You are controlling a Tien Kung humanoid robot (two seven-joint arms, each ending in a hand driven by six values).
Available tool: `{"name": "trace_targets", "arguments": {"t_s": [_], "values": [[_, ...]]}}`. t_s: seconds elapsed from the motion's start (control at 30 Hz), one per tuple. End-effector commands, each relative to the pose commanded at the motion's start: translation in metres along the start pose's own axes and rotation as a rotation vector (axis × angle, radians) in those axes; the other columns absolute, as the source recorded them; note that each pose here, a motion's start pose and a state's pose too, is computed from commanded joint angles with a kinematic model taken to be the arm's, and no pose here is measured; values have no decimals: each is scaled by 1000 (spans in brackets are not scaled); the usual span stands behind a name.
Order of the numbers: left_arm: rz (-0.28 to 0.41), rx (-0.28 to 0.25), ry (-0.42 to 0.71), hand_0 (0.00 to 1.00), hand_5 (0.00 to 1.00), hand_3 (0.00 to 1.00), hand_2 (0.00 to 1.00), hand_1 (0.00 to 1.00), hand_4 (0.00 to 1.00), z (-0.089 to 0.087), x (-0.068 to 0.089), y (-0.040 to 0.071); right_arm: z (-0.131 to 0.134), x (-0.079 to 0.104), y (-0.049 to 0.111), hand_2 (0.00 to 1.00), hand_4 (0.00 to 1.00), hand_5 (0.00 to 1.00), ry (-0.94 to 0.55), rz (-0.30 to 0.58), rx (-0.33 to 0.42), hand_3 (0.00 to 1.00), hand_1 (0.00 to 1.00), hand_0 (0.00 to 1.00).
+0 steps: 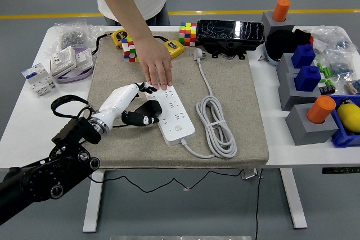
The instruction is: Put the plug near the board,insert it into the board,press the button,pull the plug out
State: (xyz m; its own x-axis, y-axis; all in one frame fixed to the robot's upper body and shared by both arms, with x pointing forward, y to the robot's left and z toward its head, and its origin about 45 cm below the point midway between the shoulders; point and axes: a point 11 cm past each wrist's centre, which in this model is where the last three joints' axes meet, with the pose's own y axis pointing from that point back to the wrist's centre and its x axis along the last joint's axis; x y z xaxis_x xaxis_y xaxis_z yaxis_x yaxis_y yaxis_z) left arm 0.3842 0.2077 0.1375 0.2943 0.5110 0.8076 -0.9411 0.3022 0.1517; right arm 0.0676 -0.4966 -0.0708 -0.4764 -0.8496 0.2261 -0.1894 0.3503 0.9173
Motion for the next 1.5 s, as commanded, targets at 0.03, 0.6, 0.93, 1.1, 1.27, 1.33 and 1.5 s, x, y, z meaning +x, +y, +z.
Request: {"name": "trace_targets", "arguments": {"t_s": [0.03, 0.6, 0.93, 1.1, 1.27, 1.33, 1.5], "values": [[4, -4, 3, 665, 249, 742, 736, 759, 998, 1, 1, 0, 0, 0, 0, 613, 883, 410, 0, 0, 0, 539, 631, 528], [97, -102, 19, 651, 333, 619, 701, 724, 866, 7, 13, 45, 1, -1, 0, 609, 883, 409, 0, -2, 2, 538, 631, 528], [50, -99, -4, 660, 337, 622, 702, 717, 837, 4, 5, 49, -3, 1, 1, 609, 882, 409, -5, 2, 13, 538, 630, 527], [29, -84, -11, 660, 337, 622, 702, 717, 837, 2, 0, 47, -5, 2, 1, 609, 882, 409, -2, 3, 19, 538, 630, 527], [19, -73, -15, 658, 342, 621, 694, 712, 835, -1, -2, 45, -8, 2, 1, 608, 882, 409, -2, 2, 27, 538, 628, 529], [19, -75, -15, 658, 349, 621, 691, 710, 834, 0, -2, 45, -8, 1, 1, 607, 882, 408, -2, 2, 28, 537, 629, 529], [22, -90, -6, 658, 349, 621, 691, 710, 834, 6, -1, 42, -7, 2, 1, 607, 882, 408, -4, 3, 26, 537, 629, 529]]}}
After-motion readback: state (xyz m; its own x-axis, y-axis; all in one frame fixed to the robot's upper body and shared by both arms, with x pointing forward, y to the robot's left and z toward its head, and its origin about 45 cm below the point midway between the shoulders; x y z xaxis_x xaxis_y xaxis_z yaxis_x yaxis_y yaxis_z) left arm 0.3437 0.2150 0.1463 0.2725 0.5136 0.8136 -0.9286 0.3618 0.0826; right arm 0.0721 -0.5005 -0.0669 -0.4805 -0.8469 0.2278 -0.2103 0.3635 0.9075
